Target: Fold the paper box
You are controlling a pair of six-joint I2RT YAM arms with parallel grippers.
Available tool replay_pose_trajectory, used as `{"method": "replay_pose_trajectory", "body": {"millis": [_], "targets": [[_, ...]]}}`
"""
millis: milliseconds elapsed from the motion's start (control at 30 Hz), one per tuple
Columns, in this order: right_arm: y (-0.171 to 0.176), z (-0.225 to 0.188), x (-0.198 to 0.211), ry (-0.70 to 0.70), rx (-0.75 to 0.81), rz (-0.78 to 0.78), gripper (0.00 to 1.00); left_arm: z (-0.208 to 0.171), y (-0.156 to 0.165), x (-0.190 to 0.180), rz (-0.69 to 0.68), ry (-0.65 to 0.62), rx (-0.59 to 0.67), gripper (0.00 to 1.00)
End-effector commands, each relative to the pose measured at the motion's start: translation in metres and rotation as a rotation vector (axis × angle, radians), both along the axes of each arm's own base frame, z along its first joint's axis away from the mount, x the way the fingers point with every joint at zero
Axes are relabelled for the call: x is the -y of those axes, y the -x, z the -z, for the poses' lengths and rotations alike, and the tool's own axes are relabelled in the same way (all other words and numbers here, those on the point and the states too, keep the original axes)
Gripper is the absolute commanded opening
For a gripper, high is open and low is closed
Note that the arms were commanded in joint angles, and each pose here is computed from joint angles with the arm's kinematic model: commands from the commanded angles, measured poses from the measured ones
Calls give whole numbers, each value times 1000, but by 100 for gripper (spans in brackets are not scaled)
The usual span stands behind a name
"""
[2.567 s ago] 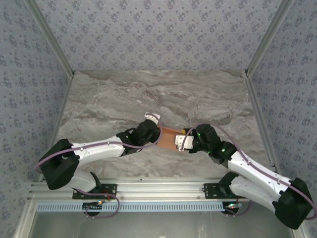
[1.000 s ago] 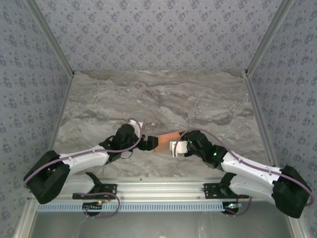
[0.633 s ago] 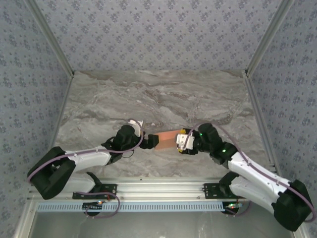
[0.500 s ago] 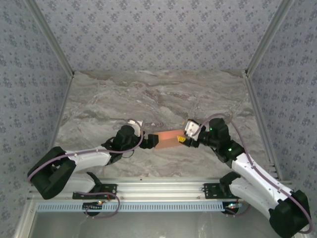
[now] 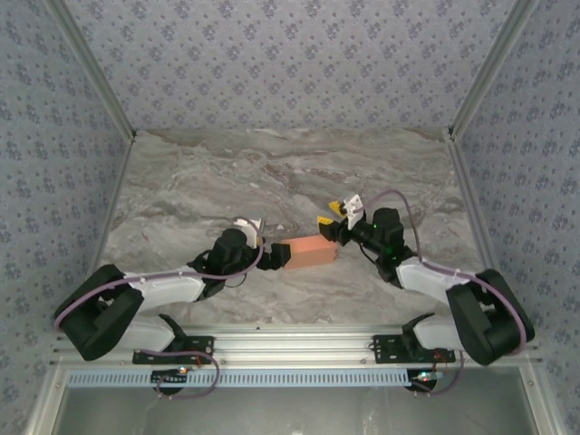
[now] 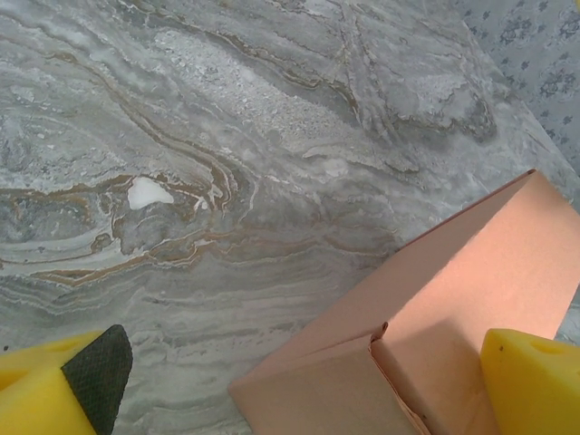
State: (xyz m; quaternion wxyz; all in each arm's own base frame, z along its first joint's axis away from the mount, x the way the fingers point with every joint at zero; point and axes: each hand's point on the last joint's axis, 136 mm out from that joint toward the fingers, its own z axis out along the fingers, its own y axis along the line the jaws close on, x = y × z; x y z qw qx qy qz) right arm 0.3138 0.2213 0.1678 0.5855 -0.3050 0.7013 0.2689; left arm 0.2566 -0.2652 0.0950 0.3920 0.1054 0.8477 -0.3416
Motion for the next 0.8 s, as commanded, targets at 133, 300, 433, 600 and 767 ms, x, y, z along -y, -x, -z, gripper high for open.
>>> {"method": "replay_pose_trajectory", "body": {"millis": [133, 300, 433, 600, 767], "targets": [[10, 48, 6, 48, 16, -23, 57, 60, 18, -29, -15, -210, -127, 99], [8, 15, 2, 4, 74, -74, 59, 62, 19, -29, -13, -211, -132, 99], [2, -18, -7, 15, 143, -128, 59, 63, 18, -28, -12, -218, -136, 99], [-1, 22, -2, 46, 73, -175, 59, 63, 18, -23, 16, -208, -125, 99], [9, 68, 4, 64, 13, -187, 58, 59, 19, -23, 17, -195, -112, 99]]}}
